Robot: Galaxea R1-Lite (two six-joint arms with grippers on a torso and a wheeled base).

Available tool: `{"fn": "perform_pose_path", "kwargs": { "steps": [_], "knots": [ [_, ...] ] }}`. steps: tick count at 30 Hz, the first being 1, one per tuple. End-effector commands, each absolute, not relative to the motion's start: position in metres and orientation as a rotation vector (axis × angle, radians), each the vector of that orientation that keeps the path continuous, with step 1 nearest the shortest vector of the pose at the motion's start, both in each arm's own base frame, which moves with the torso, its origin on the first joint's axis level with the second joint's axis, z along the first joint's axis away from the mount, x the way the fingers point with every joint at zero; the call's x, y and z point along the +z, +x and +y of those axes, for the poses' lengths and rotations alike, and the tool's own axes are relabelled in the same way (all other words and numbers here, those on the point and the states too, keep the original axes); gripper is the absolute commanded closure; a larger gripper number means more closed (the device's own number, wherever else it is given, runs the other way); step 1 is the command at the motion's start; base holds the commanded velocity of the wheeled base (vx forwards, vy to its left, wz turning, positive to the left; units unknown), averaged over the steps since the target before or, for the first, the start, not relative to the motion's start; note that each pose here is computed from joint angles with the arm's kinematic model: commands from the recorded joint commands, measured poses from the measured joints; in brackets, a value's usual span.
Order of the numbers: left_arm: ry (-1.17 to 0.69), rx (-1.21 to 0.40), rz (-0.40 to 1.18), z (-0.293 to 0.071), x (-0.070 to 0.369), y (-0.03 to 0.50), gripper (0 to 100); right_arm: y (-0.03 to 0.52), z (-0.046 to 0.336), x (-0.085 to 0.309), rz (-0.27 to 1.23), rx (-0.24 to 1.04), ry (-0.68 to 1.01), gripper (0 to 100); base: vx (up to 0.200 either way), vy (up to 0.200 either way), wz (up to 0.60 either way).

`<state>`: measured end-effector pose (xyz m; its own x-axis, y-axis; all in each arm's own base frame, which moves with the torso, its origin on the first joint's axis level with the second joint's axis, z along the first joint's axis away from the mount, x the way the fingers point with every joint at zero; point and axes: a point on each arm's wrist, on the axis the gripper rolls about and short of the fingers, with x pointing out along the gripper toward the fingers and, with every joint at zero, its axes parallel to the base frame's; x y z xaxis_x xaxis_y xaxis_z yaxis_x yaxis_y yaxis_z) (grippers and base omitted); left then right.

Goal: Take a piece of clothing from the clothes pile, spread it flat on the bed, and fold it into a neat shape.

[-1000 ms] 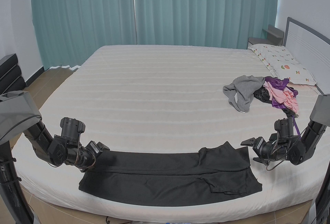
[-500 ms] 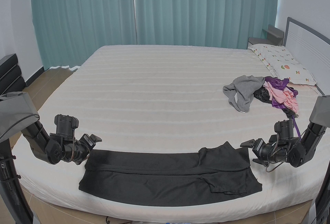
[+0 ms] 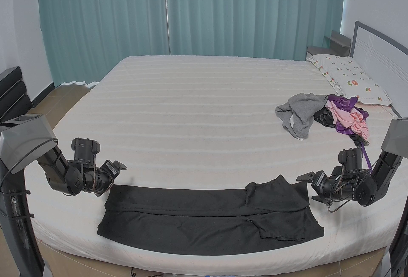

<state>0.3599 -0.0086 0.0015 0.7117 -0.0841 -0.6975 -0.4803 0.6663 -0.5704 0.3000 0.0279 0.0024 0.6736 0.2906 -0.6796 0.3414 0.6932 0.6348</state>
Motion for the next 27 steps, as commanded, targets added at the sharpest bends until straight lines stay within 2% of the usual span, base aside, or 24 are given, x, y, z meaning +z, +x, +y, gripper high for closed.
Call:
{"fn": "perform_pose_path", "kwargs": {
  "steps": [1, 4, 5, 27],
  "knots": [
    [-0.814, 0.263, 0.798, -0.009, -0.013, 0.361, 0, 0.301, 0.028, -0.002, 0.867, -0.037, 0.828, 0, 0.0, 0.0, 0.0],
    [-0.811, 0.26, 0.801, -0.01, -0.015, 0.361, 0, 0.305, 0.028, -0.001, 0.857, -0.033, 0.83, 0, 0.0, 0.0, 0.0],
    [-0.811, 0.26, 0.801, -0.01, -0.015, 0.361, 100, 0.305, 0.028, -0.001, 0.855, -0.032, 0.83, 0, 0.0, 0.0, 0.0],
    [-0.837, 0.294, 0.744, 0.005, -0.013, 0.365, 100, 0.34, 0.029, -0.028, 0.834, -0.083, 0.81, 0, 0.0, 0.0, 0.0]
  ]
}}
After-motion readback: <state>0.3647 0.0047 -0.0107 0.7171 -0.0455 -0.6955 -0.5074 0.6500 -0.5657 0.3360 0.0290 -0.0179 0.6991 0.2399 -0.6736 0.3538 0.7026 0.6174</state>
